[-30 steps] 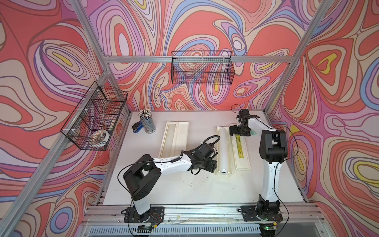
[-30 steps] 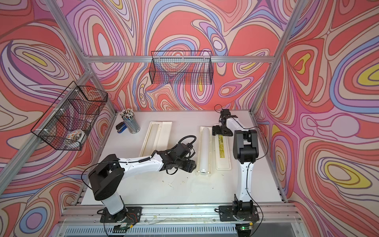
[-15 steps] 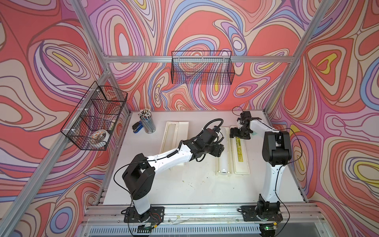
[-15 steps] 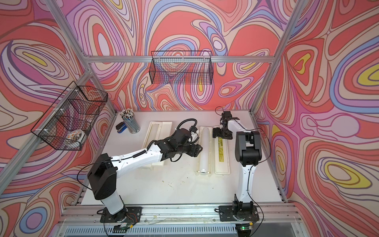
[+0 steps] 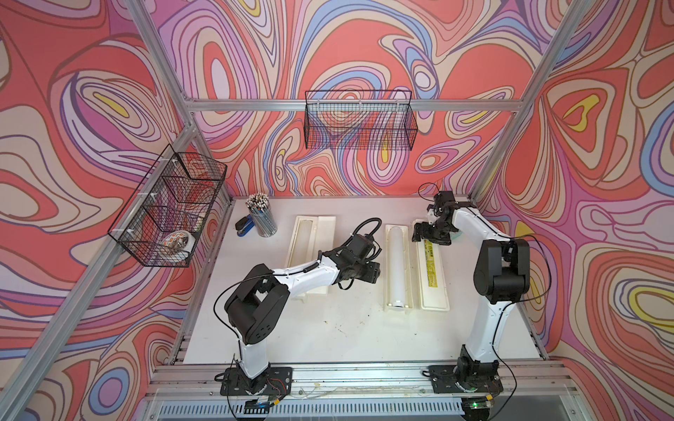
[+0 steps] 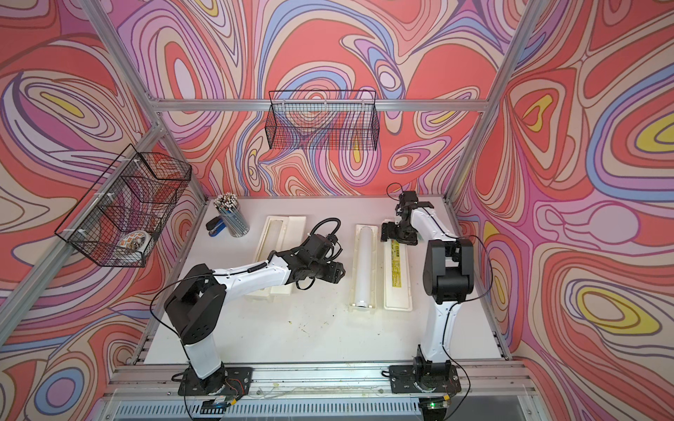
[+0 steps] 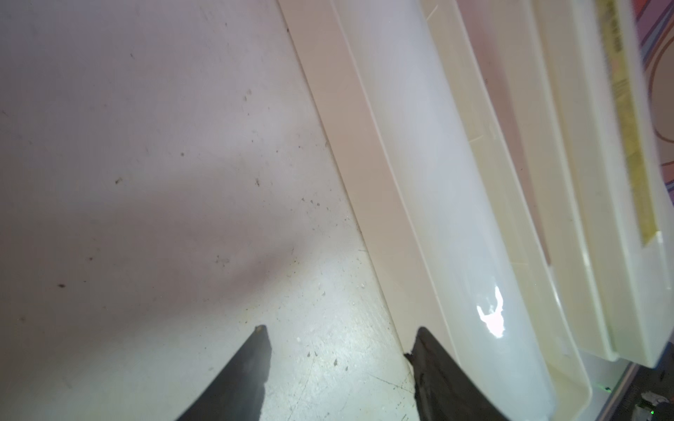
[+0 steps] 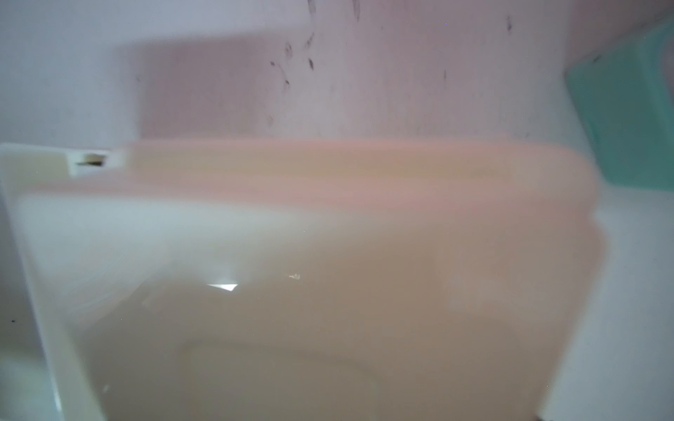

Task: Put plastic wrap rolls into dispensers
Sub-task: Close the lid on the plastic wrap cutting box.

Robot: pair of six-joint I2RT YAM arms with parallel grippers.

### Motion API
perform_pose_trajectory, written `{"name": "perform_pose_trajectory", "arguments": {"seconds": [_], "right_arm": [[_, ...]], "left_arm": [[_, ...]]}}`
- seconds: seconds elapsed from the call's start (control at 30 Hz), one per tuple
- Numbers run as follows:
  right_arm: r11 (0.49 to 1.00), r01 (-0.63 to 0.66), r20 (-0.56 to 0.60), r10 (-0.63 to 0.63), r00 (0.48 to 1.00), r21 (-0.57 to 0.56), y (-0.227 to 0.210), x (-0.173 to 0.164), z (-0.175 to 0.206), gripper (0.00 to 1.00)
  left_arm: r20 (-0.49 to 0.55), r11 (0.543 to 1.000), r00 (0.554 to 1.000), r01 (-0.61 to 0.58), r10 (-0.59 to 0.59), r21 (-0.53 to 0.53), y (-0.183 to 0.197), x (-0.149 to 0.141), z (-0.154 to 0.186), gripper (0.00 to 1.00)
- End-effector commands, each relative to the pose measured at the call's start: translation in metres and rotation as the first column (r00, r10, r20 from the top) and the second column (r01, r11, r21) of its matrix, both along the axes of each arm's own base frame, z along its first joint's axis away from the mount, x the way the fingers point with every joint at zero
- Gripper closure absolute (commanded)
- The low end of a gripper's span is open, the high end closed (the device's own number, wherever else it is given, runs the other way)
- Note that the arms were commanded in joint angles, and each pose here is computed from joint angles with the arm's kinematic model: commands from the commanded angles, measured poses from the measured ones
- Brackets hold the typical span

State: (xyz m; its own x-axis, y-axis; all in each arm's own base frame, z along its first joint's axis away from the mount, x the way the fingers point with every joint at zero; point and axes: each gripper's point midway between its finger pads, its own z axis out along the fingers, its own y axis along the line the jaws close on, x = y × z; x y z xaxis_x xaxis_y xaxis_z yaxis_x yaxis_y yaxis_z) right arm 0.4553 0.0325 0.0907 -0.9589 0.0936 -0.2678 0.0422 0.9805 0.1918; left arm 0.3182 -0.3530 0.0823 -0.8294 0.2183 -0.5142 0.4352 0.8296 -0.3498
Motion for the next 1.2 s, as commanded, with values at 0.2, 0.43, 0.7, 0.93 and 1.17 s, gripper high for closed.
{"name": "perform_pose_trajectory", "arguments": {"seconds": [0.2, 0.43, 0.7, 0.93, 1.17], "right_arm": [[0.983, 0.081, 0.031, -0.087, 0.996, 0.166, 0.037, -0.012, 0.058, 0.23], [0.984, 0.082, 0.014, -0.085, 0.996, 0.157, 0.064, -0.007, 0.043, 0.23], [0.996, 0.043, -0.005, -0.043, 0.999, 0.072, 0.076, -0.013, 0.035, 0.22], [1.0, -0.006, 0.059, 0.006, 0.998, -0.002, 0.074, -0.01, 0.039, 0.22], [0.999, -0.036, 0.089, 0.034, 0.995, 0.023, 0.086, -0.005, 0.034, 0.21]], "left_arm": [[-0.139, 0.994, 0.986, 0.08, -0.089, -0.074, -0.017, -0.039, -0.031, 0.43], [-0.151, 0.976, 0.97, 0.168, -0.189, -0.142, -0.044, -0.06, -0.03, 0.43], [-0.134, 0.954, 0.957, 0.227, -0.256, -0.197, -0.064, -0.069, -0.023, 0.43], [-0.045, 0.98, 0.983, 0.174, -0.179, -0.095, -0.034, -0.054, -0.012, 0.38], [0.043, 0.99, 0.993, 0.117, -0.114, -0.082, -0.013, -0.042, 0.013, 0.31]]}}
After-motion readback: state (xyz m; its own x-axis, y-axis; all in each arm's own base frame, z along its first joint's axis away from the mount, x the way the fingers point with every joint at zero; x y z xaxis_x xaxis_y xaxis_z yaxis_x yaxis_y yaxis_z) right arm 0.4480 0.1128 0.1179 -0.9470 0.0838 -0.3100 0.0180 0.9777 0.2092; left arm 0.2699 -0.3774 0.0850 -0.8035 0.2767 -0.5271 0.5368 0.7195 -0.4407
